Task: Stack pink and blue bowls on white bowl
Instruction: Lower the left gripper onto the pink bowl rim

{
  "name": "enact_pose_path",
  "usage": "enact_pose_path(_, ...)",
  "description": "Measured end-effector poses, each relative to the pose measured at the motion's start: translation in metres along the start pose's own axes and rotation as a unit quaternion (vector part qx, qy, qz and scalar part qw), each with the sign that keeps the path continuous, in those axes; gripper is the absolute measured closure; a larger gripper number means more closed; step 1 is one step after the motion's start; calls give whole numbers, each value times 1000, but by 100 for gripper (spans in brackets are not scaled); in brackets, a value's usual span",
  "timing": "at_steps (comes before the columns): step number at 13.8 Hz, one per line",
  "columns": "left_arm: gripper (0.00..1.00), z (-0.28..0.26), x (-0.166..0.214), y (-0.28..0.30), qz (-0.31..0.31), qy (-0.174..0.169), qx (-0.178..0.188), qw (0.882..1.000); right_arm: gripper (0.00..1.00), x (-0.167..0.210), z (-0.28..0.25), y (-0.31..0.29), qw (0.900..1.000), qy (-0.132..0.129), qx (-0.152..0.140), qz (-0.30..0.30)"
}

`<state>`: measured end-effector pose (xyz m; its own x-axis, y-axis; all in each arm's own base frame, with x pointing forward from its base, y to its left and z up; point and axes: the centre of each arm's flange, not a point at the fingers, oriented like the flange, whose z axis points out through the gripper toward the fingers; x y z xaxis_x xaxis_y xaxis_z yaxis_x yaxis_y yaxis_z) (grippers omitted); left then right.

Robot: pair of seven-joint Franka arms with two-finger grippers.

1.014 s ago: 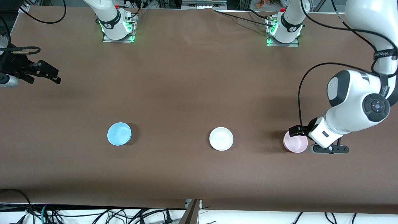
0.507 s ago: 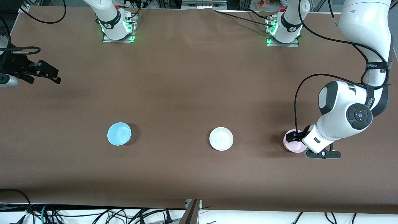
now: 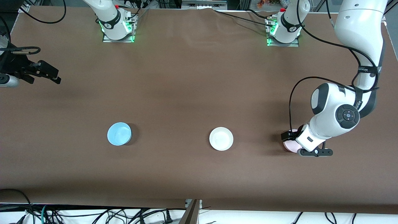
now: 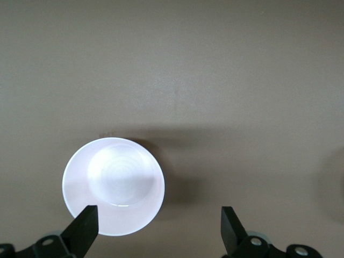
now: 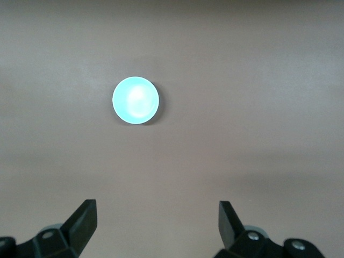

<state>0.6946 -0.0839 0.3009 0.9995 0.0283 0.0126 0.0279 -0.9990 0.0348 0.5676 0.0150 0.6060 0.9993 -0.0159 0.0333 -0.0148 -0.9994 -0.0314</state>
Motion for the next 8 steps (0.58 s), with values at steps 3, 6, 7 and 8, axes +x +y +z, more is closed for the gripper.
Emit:
enact_pose_path(3, 0, 3, -1, -1, 11, 5, 15, 1000, 0, 0, 0, 0, 1000, 0, 0, 0)
enact_pose_path(6, 0, 9, -3, 1, 19, 4, 25, 999, 0, 0, 0, 0, 1000, 0, 0, 0)
enact_pose_path(7, 0, 11, -4, 1, 20, 3, 25, 999, 0, 0, 0, 0, 1000, 0, 0, 0)
enact_pose_path(8, 0, 13, -5, 1, 20, 4, 24, 999, 0, 0, 0, 0, 1000, 0, 0, 0)
